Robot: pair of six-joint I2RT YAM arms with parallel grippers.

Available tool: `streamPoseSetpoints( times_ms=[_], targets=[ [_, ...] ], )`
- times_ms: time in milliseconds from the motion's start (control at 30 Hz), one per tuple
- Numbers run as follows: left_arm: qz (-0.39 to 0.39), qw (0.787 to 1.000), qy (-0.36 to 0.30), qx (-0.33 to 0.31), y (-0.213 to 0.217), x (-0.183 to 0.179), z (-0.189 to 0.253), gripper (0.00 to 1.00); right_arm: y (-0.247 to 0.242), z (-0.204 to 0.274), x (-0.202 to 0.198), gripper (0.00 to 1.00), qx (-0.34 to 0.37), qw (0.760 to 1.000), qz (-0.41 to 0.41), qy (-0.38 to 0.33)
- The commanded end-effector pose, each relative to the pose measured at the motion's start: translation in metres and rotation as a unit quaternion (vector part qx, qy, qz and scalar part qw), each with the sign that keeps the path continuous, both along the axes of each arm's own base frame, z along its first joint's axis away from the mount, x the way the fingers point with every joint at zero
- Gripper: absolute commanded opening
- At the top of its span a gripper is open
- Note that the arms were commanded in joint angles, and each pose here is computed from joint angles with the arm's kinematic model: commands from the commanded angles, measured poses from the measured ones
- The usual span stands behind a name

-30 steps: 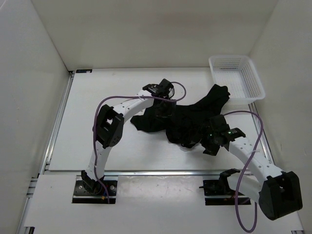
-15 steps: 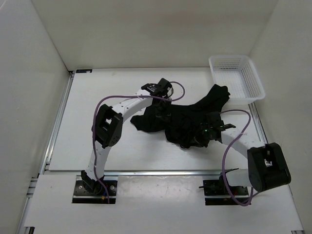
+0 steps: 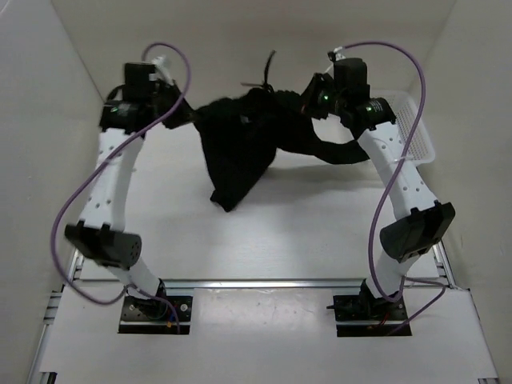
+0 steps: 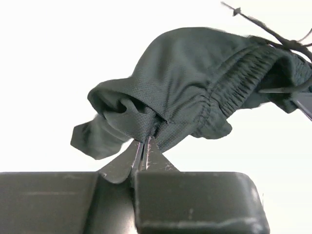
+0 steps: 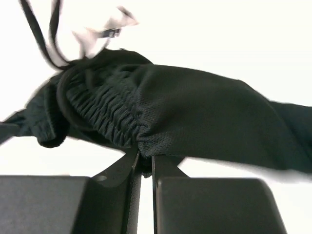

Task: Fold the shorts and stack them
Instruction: Flatten the shorts out

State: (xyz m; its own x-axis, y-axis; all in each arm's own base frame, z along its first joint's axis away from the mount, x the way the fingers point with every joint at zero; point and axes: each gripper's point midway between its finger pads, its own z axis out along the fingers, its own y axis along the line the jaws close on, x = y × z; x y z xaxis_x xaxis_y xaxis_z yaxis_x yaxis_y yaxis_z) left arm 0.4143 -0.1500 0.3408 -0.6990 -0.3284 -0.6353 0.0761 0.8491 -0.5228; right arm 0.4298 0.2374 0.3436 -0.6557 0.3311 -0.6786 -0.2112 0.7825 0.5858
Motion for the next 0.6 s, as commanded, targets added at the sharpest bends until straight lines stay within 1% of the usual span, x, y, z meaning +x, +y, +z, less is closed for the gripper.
streamPoseSetpoints(
  times_ms=[0,33,67,100,133,167,200,233,267,300,333,367,400,433,467,500,533,567],
  targets=[
    [-0.006,0.996,-0.084,-0.014,0.015,-0.059,0.075,0.10,0.022,0.030,-0.029,0.00,-0.022,0.997,0.069,-0.030],
    [-0.011,0.996,-0.082,-0.017,0.014,-0.066,0.073,0.10,0.027,0.030,-0.032,0.00,-0.026,0.996,0.078,-0.034],
    [-0.016,0.995,-0.094,-0.023,0.015,-0.080,0.081,0.10,0.033,0.032,-0.041,0.00,-0.027,0.995,0.085,-0.036],
    [-0.016,0.995,-0.092,-0.022,0.016,-0.086,0.079,0.10,0.029,0.025,-0.048,0.00,-0.038,0.995,0.081,-0.036],
    [-0.037,0.995,-0.091,-0.026,0.005,-0.096,0.076,0.10,0.027,0.019,-0.052,0.00,-0.045,0.995,0.077,-0.033],
    [-0.046,0.996,-0.065,-0.029,-0.002,-0.101,0.055,0.10,0.025,0.009,-0.058,0.00,-0.055,0.996,0.072,-0.024],
    [-0.057,0.995,-0.067,-0.036,-0.006,-0.117,0.053,0.10,0.015,-0.011,-0.068,0.00,-0.069,0.996,0.063,-0.009],
    [-0.073,0.996,-0.030,-0.047,-0.021,-0.125,0.021,0.10,0.007,-0.021,-0.067,0.00,-0.081,0.996,0.044,-0.008],
    [-0.085,0.995,-0.013,-0.055,-0.029,-0.133,0.007,0.10,-0.005,-0.031,-0.067,0.00,-0.090,0.996,0.027,-0.002],
    [-0.099,0.993,-0.003,-0.064,-0.038,-0.146,-0.003,0.10,-0.018,-0.054,-0.073,0.00,-0.103,0.994,0.009,0.020],
    [-0.127,0.990,0.022,-0.065,-0.057,-0.158,-0.023,0.15,-0.033,-0.062,-0.067,0.00,-0.110,0.993,-0.015,0.024],
    [-0.125,0.988,0.064,-0.064,-0.065,-0.164,-0.056,0.23,-0.044,-0.069,-0.063,0.10,-0.114,0.992,-0.033,0.034],
    [-0.134,0.985,0.092,-0.058,-0.072,-0.170,-0.075,0.47,-0.062,-0.078,-0.053,0.22,-0.117,0.990,-0.056,0.047],
    [-0.150,0.981,0.113,-0.049,-0.081,-0.178,-0.089,0.62,-0.070,-0.087,-0.052,0.40,-0.119,0.989,-0.061,0.061],
    [-0.157,0.979,0.125,-0.039,-0.085,-0.179,-0.100,0.71,-0.076,-0.092,-0.050,0.58,-0.119,0.988,-0.066,0.072],
    [-0.156,0.977,0.138,-0.034,-0.086,-0.176,-0.109,0.76,-0.085,-0.097,-0.045,0.84,-0.122,0.986,-0.071,0.084],
    [-0.160,0.978,0.131,-0.032,-0.087,-0.175,-0.105,0.95,-0.086,-0.098,-0.049,0.88,-0.126,0.985,-0.070,0.093],
    [-0.156,0.980,0.123,-0.027,-0.087,-0.173,-0.100,1.00,-0.089,-0.098,-0.048,0.90,-0.131,0.984,-0.078,0.092]
  ],
)
